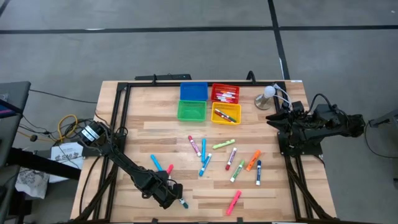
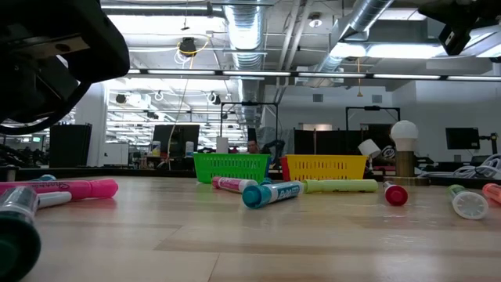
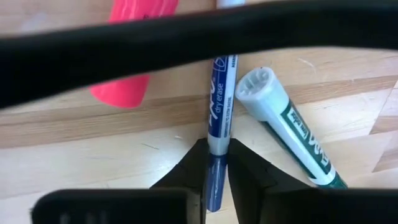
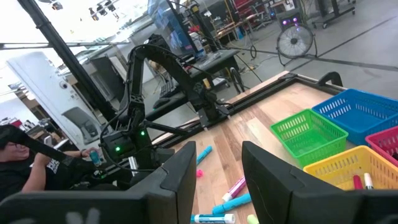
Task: Pick & Place Markers
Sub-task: Put the small purple marker into the yellow basket
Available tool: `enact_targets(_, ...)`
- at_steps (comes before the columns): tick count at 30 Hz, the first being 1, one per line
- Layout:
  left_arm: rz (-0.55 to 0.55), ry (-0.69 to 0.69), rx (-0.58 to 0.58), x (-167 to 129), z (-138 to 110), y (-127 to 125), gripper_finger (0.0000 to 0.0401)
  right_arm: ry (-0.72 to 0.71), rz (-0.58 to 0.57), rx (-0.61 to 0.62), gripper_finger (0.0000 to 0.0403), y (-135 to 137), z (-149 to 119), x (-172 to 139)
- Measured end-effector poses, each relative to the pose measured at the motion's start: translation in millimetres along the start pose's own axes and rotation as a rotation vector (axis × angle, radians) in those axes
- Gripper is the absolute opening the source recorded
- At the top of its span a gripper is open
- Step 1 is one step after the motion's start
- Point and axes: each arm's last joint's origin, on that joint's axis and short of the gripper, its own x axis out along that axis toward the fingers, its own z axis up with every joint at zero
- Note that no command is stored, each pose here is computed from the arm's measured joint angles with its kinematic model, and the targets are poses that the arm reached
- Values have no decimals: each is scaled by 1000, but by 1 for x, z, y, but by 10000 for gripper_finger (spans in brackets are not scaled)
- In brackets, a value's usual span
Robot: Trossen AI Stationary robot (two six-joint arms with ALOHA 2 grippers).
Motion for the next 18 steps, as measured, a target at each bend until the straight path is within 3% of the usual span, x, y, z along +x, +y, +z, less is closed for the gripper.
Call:
enact_targets(12, -16, -33, 12, -20, 1, 5, 36, 5, -1, -1, 118, 0, -1, 0)
enact_targets(18, -95, -22, 6, -39, 0, 1, 40, 17, -7, -4, 118, -1, -2, 0)
